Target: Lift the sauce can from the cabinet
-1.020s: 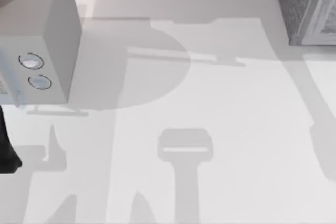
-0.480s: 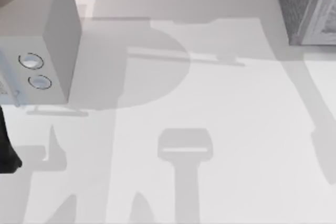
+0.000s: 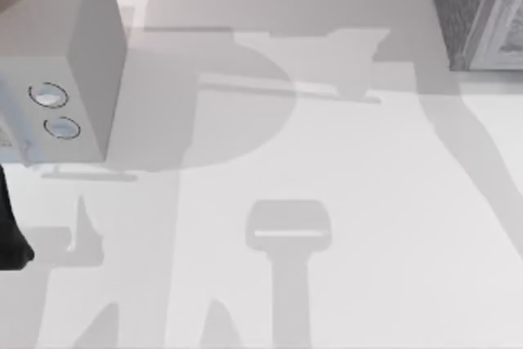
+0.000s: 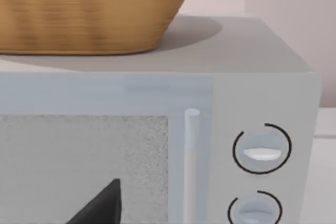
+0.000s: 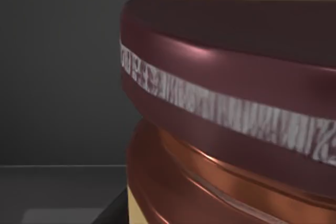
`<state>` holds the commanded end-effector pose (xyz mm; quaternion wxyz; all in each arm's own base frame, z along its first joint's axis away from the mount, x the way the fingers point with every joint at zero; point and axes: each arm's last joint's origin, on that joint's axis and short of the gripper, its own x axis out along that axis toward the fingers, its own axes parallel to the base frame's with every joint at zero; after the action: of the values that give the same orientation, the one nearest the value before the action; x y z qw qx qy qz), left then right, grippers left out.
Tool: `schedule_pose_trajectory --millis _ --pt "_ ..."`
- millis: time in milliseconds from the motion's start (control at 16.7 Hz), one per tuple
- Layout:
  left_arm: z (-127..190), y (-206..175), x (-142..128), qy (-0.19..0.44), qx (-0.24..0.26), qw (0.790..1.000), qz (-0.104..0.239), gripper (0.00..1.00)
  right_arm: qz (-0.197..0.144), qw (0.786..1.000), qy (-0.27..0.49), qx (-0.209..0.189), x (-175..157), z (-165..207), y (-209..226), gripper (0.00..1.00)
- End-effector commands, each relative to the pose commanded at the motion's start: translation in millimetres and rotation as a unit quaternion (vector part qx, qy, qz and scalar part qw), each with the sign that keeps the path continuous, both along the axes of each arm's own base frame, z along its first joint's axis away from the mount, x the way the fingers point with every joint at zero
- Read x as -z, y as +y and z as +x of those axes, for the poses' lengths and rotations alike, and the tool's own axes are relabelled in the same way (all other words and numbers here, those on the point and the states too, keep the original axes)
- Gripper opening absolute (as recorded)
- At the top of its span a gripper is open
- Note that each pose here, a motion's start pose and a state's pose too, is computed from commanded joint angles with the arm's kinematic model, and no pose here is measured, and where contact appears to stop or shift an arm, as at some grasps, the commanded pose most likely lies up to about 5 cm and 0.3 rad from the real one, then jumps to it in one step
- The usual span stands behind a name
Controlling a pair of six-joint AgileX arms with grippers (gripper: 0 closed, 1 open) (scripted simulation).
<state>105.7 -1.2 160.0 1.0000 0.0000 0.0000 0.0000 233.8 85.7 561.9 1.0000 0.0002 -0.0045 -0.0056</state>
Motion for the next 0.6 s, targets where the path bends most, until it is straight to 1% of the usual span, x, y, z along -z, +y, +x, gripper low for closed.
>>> schedule_pose_trajectory --millis 120,180,480,600 --pt "0 0 0 0.0 0.0 1.0 0.0 1.0 0.001 1.0 -0.001 -0.001 -5 -24 -3 0.0" --pt "0 0 0 0.0 0.0 1.0 0.0 1.0 0.001 1.0 0.0 -0.001 -5 -29 -4 0.0" --pt "0 0 0 0.0 0.0 1.0 0.0 1.0 0.003 1.0 -0.003 0.0 -7 -30 -5 0.0" --pt "0 0 0 0.0 0.0 1.0 0.0 1.0 0.005 1.0 -0.007 -0.007 -5 -35 -8 0.0"
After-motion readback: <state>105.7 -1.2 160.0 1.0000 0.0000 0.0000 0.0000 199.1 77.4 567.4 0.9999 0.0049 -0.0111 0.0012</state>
